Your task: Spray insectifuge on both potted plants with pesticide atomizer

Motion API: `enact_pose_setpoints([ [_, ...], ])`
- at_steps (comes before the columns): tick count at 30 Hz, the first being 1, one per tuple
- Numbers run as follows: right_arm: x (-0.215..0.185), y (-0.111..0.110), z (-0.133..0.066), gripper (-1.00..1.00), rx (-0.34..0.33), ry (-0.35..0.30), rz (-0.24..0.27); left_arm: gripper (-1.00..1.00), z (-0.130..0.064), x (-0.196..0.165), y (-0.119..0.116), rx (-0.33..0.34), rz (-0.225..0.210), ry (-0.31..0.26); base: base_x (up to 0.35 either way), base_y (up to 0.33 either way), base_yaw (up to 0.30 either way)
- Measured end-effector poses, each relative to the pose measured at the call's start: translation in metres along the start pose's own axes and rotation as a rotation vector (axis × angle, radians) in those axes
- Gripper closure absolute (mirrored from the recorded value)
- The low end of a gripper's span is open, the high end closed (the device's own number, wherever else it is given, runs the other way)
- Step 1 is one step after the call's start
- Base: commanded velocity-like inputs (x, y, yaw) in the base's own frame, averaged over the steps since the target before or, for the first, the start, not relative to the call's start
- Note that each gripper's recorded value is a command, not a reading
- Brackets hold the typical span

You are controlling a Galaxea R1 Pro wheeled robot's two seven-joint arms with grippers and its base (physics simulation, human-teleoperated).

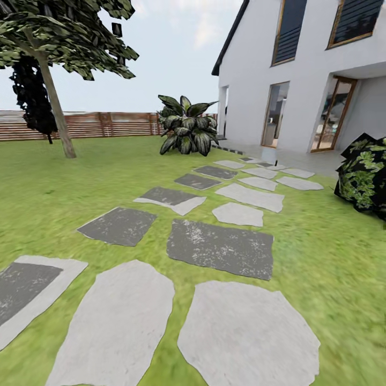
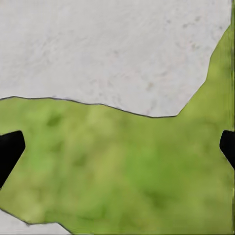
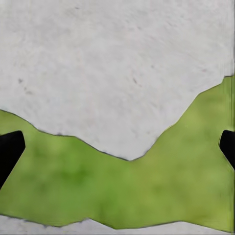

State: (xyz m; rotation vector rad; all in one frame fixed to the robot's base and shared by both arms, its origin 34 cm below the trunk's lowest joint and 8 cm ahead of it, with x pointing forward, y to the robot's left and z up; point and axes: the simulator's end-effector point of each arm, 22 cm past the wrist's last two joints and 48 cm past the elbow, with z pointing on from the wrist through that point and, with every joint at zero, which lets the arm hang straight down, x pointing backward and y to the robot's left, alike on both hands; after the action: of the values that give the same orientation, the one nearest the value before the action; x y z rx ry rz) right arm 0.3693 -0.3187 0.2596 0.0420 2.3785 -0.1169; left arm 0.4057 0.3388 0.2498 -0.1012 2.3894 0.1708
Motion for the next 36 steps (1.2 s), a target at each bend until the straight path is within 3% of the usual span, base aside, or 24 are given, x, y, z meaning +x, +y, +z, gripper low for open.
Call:
enact_pose_setpoints([
  [16,0.0,0.0,0.0,-1.0,0.0,0.0,0.0,-1.0,0.0,0.0,0.0,0.0,0.0,0.0,0.339,0.0,-0.285],
  [36,0.0,0.0011,0.0,-1.0,-0.004,0.0,-0.004,-1.0,0.0,0.0,0.0001,0.0,0.0,0.0,0.339,0.0,-0.011],
])
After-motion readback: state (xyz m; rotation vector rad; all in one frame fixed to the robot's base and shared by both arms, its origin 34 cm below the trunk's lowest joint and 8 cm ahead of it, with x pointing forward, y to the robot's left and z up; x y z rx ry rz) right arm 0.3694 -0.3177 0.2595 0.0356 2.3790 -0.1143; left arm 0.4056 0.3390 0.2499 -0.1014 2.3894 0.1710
